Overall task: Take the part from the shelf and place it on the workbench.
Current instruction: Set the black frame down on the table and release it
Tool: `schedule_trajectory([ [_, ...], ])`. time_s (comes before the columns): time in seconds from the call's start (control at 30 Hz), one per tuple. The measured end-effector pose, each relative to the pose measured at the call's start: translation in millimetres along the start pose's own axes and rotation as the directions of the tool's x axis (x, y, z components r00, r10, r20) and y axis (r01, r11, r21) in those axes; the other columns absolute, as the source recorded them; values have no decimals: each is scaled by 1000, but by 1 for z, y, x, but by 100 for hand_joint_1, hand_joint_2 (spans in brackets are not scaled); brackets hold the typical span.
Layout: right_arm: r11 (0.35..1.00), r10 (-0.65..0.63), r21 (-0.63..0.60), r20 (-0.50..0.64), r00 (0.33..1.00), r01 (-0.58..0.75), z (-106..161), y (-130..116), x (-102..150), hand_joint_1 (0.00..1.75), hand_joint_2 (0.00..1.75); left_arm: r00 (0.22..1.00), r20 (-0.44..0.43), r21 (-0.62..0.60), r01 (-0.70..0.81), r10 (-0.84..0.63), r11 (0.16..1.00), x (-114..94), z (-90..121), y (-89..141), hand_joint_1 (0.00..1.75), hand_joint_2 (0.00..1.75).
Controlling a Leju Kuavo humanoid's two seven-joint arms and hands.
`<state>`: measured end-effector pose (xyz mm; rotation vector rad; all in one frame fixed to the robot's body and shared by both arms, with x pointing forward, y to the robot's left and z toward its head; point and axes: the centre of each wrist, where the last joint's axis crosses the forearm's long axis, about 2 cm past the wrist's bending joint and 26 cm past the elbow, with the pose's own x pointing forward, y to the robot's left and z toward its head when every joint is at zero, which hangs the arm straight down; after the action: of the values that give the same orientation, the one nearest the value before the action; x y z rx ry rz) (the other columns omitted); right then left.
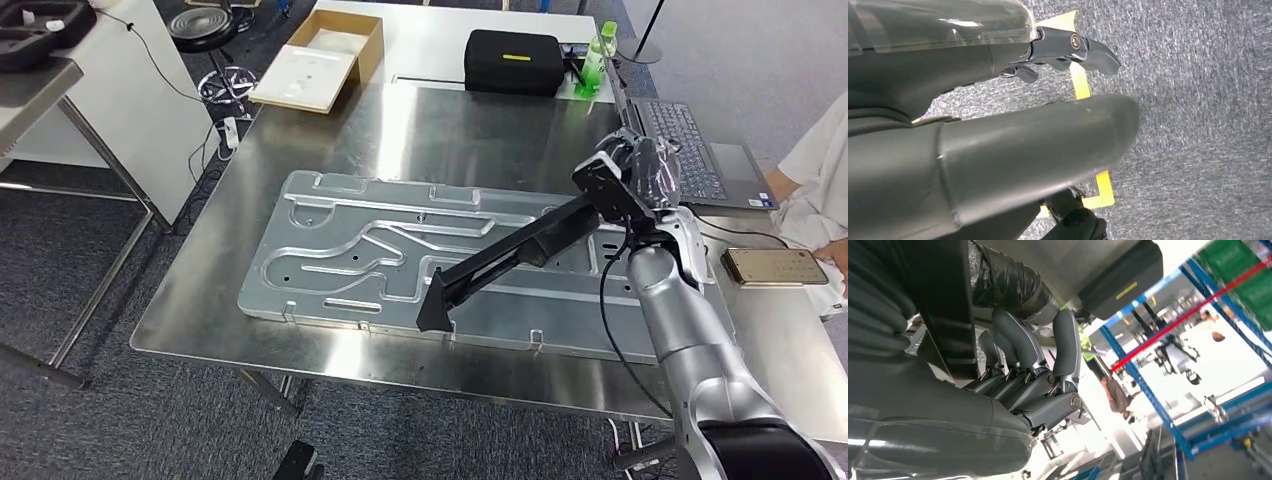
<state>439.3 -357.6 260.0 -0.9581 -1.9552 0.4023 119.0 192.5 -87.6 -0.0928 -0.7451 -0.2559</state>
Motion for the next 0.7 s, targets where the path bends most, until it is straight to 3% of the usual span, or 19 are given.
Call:
schedule_trajectory([
  [0.33,994,23,102,35,999,-26,-10,-11,-12,175,175,1000,8,-10,4,-4,1000,1,-1,0,0,0],
  [0.6,992,64,108,52,997,-69,-12,-13,-13,175,175,999,47,1,28,-28,1000,4,-2,1,0,0],
  [0.7,993,69,93,49,996,-74,-12,-13,-13,44,175,998,46,2,32,-32,999,5,-2,2,0,131],
])
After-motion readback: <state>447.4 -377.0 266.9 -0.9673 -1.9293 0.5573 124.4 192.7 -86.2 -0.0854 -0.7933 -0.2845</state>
